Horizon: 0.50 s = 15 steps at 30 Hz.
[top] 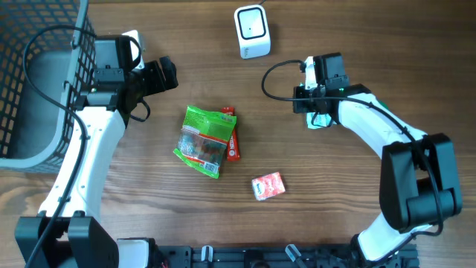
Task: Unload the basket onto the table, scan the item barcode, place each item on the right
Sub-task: 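Carry the tissue pack right and set it beside the jar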
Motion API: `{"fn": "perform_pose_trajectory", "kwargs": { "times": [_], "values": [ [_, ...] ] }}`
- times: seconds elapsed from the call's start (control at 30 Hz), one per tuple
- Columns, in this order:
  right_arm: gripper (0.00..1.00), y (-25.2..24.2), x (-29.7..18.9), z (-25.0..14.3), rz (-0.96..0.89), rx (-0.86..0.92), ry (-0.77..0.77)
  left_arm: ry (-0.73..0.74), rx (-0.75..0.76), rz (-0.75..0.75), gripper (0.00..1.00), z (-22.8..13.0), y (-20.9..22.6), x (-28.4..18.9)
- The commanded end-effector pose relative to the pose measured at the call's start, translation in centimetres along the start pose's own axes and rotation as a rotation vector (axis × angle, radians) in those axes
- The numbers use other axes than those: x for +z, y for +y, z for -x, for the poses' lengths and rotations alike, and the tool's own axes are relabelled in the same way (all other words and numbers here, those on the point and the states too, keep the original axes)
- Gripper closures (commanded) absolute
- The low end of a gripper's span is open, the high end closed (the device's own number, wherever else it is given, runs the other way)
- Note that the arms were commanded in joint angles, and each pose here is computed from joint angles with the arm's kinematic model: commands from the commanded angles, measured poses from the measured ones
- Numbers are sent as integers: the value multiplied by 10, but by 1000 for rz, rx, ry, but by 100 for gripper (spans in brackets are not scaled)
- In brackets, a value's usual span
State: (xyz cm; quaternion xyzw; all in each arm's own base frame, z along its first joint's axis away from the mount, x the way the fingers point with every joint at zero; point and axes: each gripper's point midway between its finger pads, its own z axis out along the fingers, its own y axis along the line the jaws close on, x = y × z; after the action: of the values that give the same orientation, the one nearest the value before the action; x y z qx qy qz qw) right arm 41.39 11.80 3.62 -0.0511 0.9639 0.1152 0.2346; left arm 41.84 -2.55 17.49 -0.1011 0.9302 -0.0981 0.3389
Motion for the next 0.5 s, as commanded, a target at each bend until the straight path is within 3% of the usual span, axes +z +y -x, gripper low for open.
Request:
{"fn": "perform_pose_trajectory", "kwargs": {
  "times": [0.0, 0.1, 0.37, 0.47],
  "values": [
    [96, -38, 13, -16, -196, -16, 46, 2, 12, -2, 0, 0, 1, 1],
    [96, -77, -2, -25, -368, -13, 90, 2, 12, -2, 0, 0, 1, 1],
    [96, -126, -42, -25, -432, 81, 99, 1, 12, -2, 0, 0, 1, 1],
    [90, -63, -70, 10, -148, -5, 9, 1, 12, -2, 0, 0, 1, 1]
  ]
}}
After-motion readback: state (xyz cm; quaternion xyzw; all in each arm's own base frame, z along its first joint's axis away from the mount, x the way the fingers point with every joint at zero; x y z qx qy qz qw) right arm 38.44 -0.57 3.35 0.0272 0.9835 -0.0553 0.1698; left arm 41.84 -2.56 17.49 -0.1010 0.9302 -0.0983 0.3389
